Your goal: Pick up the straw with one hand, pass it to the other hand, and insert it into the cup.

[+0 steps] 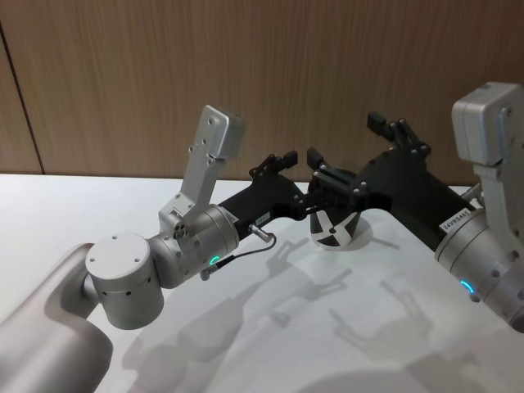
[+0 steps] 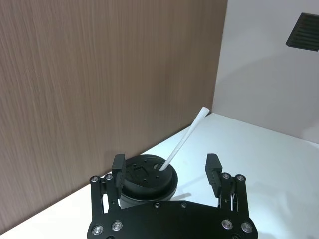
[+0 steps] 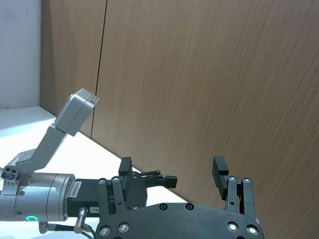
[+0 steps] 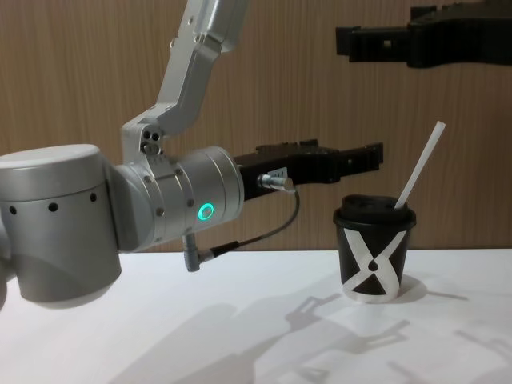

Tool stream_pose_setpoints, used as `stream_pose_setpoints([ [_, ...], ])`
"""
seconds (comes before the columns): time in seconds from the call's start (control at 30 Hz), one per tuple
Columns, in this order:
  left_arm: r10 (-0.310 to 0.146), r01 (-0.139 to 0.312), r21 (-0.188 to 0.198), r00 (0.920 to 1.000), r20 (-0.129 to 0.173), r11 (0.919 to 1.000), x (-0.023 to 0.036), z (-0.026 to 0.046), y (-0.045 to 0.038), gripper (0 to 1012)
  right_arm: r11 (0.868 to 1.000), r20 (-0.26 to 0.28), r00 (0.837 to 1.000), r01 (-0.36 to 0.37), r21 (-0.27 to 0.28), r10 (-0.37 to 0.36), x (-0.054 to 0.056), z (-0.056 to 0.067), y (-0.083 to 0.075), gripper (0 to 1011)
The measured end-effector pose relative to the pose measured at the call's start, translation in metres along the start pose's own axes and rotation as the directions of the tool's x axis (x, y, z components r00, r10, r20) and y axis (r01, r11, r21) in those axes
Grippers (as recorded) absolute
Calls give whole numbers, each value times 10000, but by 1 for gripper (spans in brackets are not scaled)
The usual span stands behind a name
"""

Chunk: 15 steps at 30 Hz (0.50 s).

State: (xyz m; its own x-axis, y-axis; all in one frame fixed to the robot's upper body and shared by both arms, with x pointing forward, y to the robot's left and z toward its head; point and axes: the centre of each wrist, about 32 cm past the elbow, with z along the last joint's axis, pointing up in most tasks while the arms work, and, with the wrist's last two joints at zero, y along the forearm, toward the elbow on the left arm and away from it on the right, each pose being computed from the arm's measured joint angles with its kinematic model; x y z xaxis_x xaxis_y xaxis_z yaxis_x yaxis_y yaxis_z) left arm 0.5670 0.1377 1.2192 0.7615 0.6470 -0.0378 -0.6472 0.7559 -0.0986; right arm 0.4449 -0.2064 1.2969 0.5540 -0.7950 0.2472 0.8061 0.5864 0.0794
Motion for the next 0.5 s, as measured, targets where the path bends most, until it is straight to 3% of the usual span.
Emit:
stream_pose_setpoints([
  [0.5, 1, -1, 2, 10000, -1, 10000, 0, 0, 0, 1000, 10000, 19, 10000, 11, 10, -11, -3, 0, 5, 1001],
])
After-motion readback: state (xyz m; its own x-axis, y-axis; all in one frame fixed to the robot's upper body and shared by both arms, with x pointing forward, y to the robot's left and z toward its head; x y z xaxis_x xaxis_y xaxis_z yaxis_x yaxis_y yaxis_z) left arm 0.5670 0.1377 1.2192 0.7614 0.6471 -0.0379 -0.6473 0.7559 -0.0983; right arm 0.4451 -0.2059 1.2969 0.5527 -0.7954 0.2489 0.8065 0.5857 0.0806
